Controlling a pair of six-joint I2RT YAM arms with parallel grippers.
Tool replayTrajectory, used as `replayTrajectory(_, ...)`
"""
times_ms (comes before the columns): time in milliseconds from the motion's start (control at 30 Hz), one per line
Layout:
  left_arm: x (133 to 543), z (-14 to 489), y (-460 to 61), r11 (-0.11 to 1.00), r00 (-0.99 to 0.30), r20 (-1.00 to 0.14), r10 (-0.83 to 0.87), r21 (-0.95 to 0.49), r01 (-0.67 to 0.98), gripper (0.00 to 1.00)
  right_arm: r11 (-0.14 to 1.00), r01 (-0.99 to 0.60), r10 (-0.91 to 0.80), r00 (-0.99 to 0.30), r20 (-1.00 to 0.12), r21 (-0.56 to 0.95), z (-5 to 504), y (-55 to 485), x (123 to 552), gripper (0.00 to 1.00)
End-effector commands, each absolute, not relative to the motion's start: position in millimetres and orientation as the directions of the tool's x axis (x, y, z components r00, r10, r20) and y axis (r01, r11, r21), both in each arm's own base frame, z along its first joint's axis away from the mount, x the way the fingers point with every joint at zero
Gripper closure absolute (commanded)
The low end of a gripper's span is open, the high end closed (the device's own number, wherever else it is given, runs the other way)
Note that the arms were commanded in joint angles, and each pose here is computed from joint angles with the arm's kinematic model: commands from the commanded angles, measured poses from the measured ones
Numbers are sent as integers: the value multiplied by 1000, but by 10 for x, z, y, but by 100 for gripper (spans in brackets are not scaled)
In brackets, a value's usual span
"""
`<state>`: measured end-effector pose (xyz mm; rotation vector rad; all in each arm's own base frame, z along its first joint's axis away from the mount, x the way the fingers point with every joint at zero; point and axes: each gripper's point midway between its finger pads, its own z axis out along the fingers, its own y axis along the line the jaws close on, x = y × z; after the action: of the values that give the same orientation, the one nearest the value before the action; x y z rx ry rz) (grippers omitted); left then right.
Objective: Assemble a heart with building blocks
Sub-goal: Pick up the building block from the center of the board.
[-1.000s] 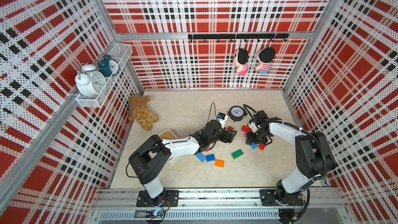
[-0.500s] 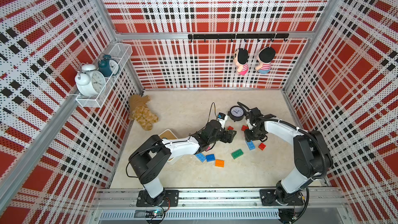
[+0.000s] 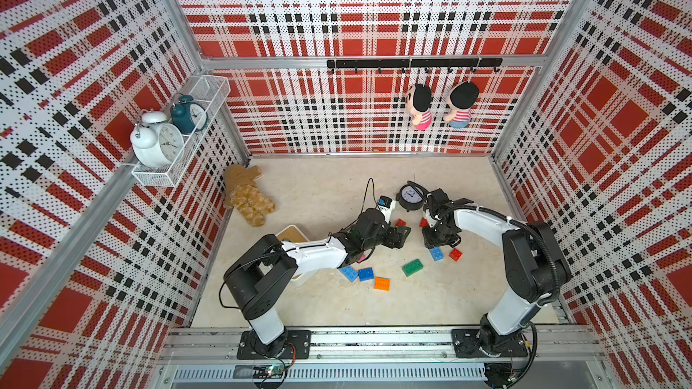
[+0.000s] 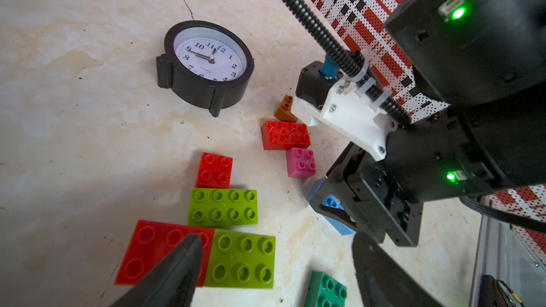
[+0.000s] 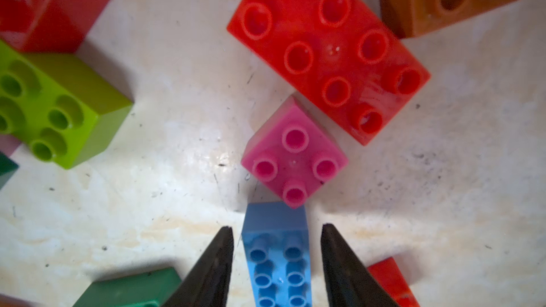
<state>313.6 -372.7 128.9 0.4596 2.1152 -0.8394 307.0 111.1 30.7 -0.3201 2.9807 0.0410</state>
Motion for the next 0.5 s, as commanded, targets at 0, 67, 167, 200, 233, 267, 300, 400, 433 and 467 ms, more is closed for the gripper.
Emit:
replayTrajectory(0, 3184, 1421, -3766, 707, -589, -808, 33, -397, 585, 17, 975, -224, -223, -968, -119, -1, 286, 1104, 3028, 50)
replayTrajectory(67, 3186, 1413, -3764, 708, -590, -807, 34, -398, 584, 17, 974, -224, -223, -968, -115, -2, 282, 1100, 3017, 50)
replayTrajectory(167, 3189, 1411, -3761, 708, -589, -807, 35, -396, 585, 17, 974, -225, -224, -969, -109, -1, 273, 1101, 3007, 51)
replayTrajectory(200, 3188, 1410, -3761, 708, -590, -807, 36, -396, 585, 17, 974, -226, -224, -968, -109, -1, 273, 1102, 3005, 51)
replayTrajectory(233, 3190, 1408, -3758, 709, -591, -806, 35, -397, 583, 17, 974, -226, -225, -968, -108, -1, 270, 1103, 3002, 52)
replayTrajectory(267, 3189, 1405, -3757, 709, -591, -806, 36, -396, 583, 17, 974, -225, -224, -969, -107, -1, 268, 1099, 3002, 53)
replayTrajectory(300, 3188, 1401, -3754, 710, -591, -806, 37, -395, 583, 17, 974, -226, -225, -969, -106, -1, 268, 1104, 3002, 54)
replayTrajectory(400, 3191, 1400, -3746, 711, -592, -805, 35, -396, 581, 17, 974, -227, -226, -969, -102, -2, 259, 1101, 3000, 57)
replayTrajectory(433, 3190, 1400, -3742, 712, -591, -806, 35, -395, 581, 17, 974, -226, -225, -969, -101, -2, 256, 1099, 2998, 58)
replayTrajectory(467, 3192, 1393, -3740, 713, -592, -805, 35, -395, 580, 17, 974, -225, -224, -970, -98, -2, 249, 1096, 2994, 59)
